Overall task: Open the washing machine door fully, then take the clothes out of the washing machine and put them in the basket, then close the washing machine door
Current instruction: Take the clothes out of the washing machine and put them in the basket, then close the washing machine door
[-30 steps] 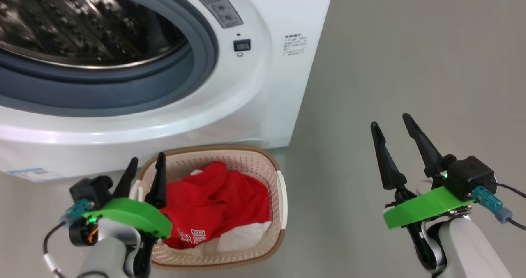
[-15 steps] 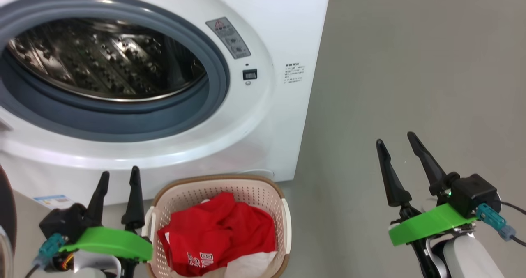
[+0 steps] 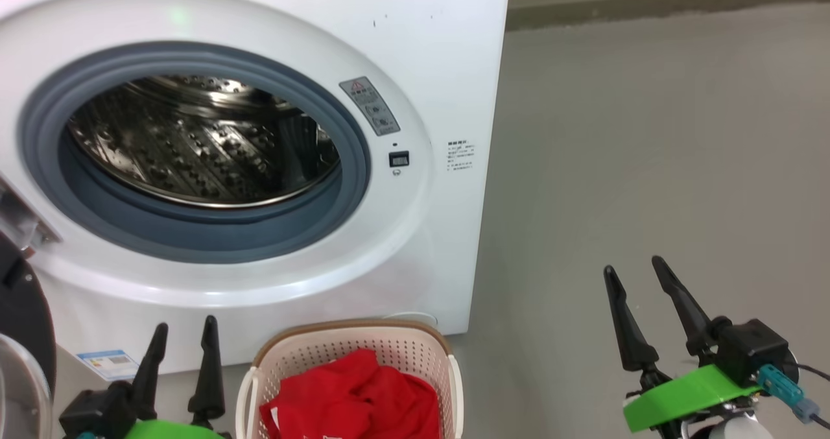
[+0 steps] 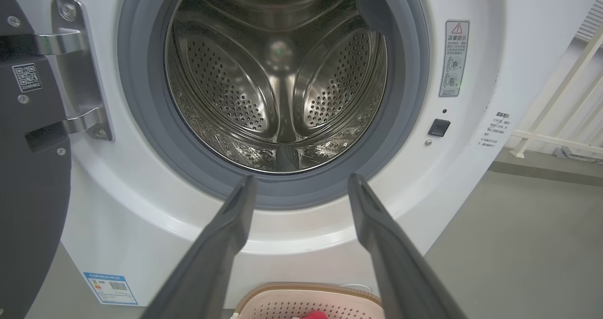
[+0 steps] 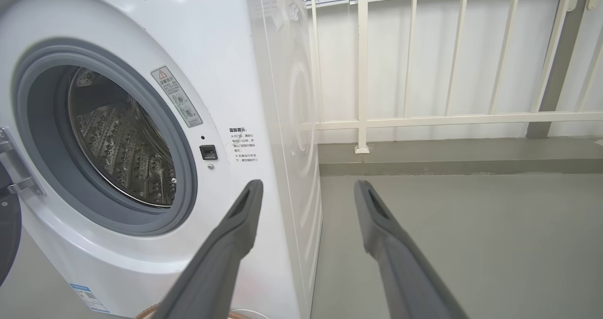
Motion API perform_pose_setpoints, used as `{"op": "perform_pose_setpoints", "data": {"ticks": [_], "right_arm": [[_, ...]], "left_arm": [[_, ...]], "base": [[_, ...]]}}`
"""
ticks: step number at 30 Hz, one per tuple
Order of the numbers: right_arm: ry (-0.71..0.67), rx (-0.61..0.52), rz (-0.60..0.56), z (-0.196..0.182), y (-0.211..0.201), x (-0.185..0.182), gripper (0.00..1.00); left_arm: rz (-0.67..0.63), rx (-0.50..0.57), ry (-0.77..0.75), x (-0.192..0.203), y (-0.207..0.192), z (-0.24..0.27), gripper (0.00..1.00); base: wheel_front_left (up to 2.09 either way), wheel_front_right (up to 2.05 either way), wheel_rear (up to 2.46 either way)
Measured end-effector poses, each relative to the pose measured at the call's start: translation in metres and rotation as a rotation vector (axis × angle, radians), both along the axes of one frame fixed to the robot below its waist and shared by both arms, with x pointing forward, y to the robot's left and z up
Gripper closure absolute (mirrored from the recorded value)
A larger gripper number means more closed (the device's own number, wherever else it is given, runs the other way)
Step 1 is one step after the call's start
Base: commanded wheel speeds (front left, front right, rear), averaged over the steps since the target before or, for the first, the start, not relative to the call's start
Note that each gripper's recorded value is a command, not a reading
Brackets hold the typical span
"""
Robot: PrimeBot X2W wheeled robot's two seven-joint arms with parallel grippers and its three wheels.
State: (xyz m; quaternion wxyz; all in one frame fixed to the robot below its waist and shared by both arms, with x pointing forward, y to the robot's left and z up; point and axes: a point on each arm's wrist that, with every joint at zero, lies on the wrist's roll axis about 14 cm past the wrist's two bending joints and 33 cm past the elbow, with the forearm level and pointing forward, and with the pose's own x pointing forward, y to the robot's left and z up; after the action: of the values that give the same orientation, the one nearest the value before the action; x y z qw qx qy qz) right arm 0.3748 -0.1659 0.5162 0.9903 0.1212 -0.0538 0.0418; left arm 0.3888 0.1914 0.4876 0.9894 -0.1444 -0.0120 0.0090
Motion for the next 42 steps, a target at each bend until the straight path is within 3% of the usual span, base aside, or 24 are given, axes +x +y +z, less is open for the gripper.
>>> {"op": "perform_pose_setpoints", "data": {"ticks": [20, 32, 42], "right_arm": [[-0.021, 0.007, -0.013, 0.005, -0.003, -0.026, 0.00], [-0.011, 0.008, -0.009, 0.002, -0.002, -0.024, 0.00], [-0.004, 0.008, -0.019, 0.000, -0.005, -0.025, 0.00]], "left_arm": [[-0.005, -0.003, -0.025, -0.037, -0.001, 0.006, 0.00], [0.017, -0.021, -0.016, -0.037, 0.005, 0.003, 0.00], [0.004, 0.037, -0.048, -0.034, 0.003, 0.014, 0.00]], "base": [[0.00, 0.00, 0.00], [0.00, 0.00, 0.00], [0.00, 0.00, 0.00]]}}
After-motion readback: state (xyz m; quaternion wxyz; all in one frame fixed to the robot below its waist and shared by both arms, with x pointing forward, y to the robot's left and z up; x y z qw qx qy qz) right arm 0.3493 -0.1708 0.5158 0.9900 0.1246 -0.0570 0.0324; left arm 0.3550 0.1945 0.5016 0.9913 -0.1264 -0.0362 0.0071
